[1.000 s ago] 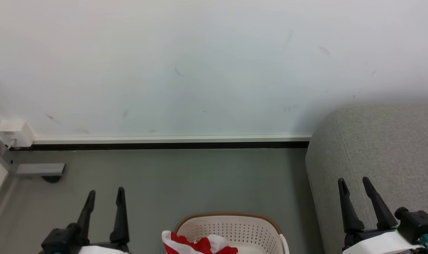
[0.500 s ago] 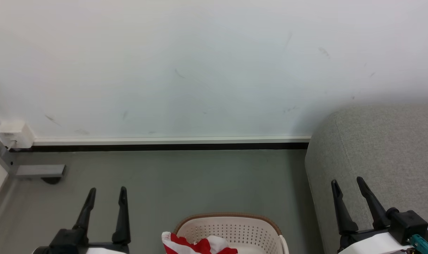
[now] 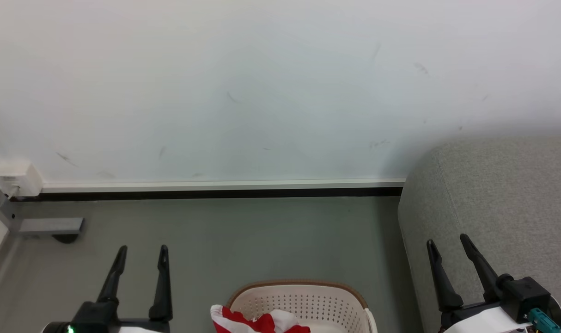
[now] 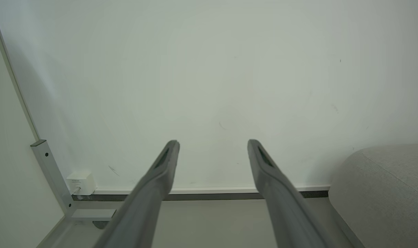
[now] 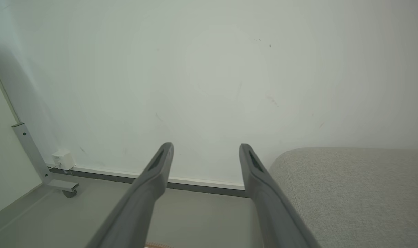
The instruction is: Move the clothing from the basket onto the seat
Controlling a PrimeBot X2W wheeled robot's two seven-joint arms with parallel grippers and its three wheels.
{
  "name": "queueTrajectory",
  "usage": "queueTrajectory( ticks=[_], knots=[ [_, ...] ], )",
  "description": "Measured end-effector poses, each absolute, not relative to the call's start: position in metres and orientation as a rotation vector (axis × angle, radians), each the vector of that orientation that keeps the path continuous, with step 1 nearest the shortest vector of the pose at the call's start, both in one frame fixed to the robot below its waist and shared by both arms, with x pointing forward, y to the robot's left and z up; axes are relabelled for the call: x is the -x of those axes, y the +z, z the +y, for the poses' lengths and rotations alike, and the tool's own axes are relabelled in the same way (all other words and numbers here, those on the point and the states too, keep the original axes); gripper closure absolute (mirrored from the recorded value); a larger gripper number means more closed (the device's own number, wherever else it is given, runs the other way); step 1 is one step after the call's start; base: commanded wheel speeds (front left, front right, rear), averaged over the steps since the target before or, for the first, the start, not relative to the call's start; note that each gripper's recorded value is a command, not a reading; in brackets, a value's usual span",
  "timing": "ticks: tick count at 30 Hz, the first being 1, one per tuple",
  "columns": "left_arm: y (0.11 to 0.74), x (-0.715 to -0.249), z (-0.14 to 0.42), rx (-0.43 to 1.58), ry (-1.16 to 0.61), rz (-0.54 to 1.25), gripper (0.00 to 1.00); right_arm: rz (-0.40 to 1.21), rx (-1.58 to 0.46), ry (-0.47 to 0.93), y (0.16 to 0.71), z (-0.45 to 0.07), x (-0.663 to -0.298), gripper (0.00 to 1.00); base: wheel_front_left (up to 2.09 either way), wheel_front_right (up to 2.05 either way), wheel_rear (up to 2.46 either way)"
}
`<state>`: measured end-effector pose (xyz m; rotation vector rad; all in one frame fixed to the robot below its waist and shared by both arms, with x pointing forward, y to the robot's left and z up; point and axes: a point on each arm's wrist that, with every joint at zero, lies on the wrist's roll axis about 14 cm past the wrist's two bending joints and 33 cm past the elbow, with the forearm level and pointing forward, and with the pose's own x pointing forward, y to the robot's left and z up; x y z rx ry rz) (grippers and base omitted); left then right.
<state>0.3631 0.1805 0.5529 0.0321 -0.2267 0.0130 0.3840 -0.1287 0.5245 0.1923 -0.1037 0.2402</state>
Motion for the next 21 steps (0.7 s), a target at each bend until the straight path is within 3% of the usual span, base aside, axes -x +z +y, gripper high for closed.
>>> queueTrajectory(
  ticks=[21],
  knots=[
    [0.544,-0.367,0.175,-0.011,-0.007,-0.198,0.0,-0.115,-0.186,0.214,0.527,-0.142,-0.383,0.0,0.0,0.0,0.0]
  ],
)
